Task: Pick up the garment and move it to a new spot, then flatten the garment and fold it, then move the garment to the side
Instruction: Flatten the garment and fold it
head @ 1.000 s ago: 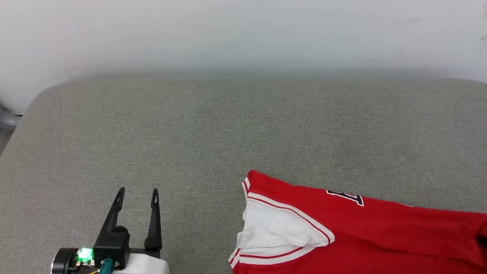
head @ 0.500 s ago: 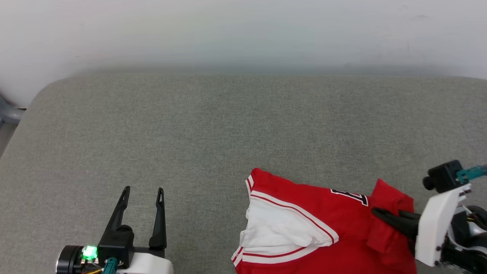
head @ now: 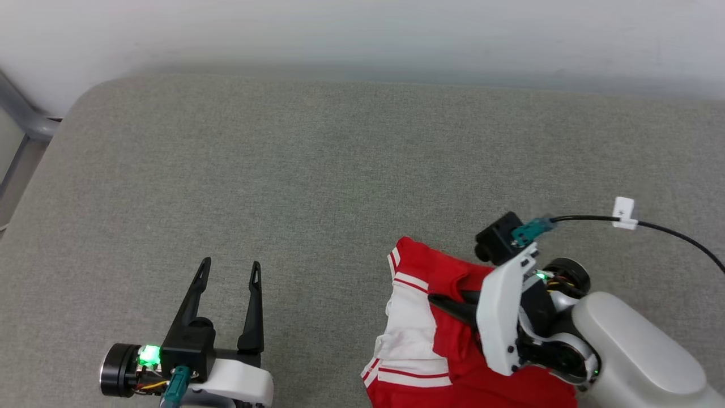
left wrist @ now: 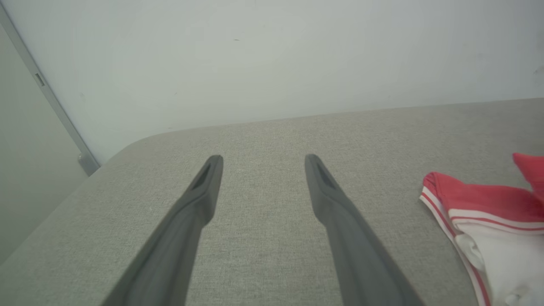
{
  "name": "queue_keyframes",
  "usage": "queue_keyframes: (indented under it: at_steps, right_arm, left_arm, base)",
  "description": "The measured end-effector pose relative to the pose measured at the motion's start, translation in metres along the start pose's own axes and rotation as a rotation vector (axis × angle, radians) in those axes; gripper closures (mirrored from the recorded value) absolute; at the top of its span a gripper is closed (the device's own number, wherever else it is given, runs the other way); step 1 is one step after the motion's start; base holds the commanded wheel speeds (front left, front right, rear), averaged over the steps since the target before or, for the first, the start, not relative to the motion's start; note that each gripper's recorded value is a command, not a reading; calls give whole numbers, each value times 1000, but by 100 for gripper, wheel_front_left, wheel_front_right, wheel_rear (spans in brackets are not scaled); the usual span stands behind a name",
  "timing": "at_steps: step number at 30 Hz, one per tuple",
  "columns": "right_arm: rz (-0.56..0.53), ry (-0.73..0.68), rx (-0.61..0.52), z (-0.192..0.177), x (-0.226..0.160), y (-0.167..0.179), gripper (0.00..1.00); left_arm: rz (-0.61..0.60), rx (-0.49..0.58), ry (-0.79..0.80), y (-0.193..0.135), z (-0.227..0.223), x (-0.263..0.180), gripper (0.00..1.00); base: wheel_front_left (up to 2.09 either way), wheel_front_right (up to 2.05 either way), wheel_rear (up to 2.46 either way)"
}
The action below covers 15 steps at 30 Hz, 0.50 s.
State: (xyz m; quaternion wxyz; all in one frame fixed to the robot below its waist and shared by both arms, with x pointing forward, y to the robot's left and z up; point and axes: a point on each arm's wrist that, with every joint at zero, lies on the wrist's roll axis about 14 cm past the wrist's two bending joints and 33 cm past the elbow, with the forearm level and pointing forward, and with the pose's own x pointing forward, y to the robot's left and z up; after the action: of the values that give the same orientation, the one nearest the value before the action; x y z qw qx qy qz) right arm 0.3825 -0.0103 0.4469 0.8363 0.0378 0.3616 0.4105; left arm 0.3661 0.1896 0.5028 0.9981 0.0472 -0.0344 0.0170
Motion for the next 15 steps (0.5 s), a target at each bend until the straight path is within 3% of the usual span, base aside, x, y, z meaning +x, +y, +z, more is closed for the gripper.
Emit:
queue_keyframes:
  at_steps: [7,15]
  right_arm:
    - [1,110,-126,-16,39,11,100]
    - [-50,207,-148,-54,60,-3,100]
  left_arm:
    - [7,3,2,2,-1,4,0]
    - [22,-6,12,4,-3,2,0]
  base:
    - [0,0,0]
    - [0,0,0]
